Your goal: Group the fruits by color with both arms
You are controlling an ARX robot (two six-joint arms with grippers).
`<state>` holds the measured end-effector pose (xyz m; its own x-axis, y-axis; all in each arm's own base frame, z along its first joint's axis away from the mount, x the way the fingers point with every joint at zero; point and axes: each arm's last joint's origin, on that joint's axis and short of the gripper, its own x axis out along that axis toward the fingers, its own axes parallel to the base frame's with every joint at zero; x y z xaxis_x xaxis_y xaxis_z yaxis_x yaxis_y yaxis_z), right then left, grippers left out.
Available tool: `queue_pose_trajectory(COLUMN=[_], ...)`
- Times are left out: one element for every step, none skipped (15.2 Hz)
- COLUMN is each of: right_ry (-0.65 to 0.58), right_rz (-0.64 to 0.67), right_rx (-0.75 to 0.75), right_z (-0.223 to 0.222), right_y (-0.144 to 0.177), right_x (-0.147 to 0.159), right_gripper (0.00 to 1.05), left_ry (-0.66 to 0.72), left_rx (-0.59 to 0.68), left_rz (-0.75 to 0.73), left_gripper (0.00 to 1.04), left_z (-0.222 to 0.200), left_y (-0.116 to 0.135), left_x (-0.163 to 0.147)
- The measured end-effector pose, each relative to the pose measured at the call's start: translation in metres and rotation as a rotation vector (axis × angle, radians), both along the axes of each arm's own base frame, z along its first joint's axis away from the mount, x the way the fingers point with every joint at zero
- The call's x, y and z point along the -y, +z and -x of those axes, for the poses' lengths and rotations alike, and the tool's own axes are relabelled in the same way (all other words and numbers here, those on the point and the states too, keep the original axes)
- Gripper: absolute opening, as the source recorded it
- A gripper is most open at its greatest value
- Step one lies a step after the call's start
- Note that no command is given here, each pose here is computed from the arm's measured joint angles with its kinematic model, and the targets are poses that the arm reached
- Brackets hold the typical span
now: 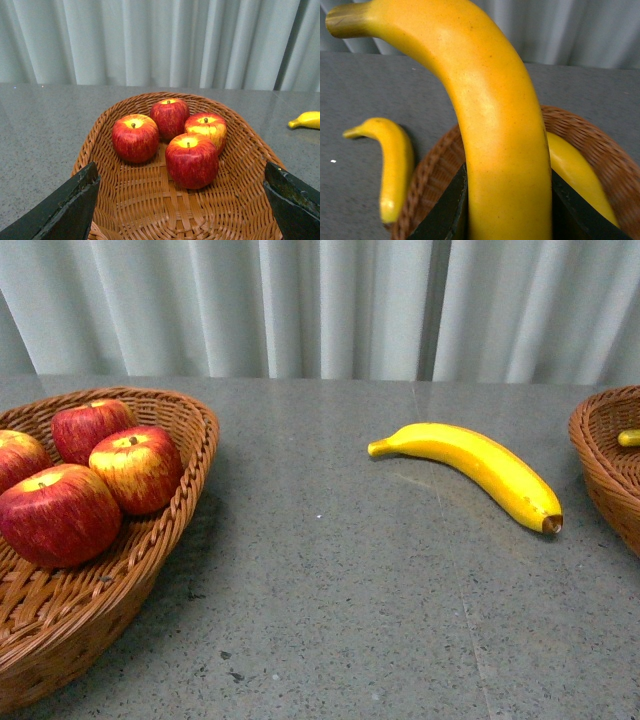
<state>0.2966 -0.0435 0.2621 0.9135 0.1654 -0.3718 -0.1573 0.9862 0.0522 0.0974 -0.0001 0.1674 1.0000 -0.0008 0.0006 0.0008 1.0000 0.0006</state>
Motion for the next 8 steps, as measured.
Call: queue_pose_trajectory(right_ry=[-0.027,-0.034,-0.033,-0.031,-0.035,-0.041,-0.042,-0.028], right_rz=[0.025,0.045,0.041,0.051,0.067,0.080,0.099,0.113], right_rx=[0.006,-0.004,-0.033,-0.062,-0.086,-0.104,-0.105,-0.109], right_z=[0.014,0.027,0.038,0.051,0.059,0.064,0.065,0.065], right_y=[-0.008,-0.019,-0.032,-0.047,-0.057,-0.061,-0.062,-0.062], right_x=[0.014,0.023,0.031,0.037,0.044,0.048,0.050,0.049], right_gripper=[0.33,0.33,0.33,0.33,0.33,0.33,0.33,0.33], left_ry=[0.000,0.000,0.000,0.000,0.000,0.000,0.000,0.000], left_rx=[0.000,0.000,0.000,0.000,0.000,0.000,0.000,0.000], left_rz=[0.000,0.000,0.000,0.000,0.000,0.000,0.000,0.000], left_gripper=[0.98,0.98,0.98,0.98,0.98,0.98,0.98,0.98], left_z=[0.000,0.000,0.000,0.000,0.000,0.000,0.000,0.000], left_y=[0.000,0.000,0.000,0.000,0.000,0.000,0.000,0.000], left_x=[0.000,0.000,0.000,0.000,0.000,0.000,0.000,0.000])
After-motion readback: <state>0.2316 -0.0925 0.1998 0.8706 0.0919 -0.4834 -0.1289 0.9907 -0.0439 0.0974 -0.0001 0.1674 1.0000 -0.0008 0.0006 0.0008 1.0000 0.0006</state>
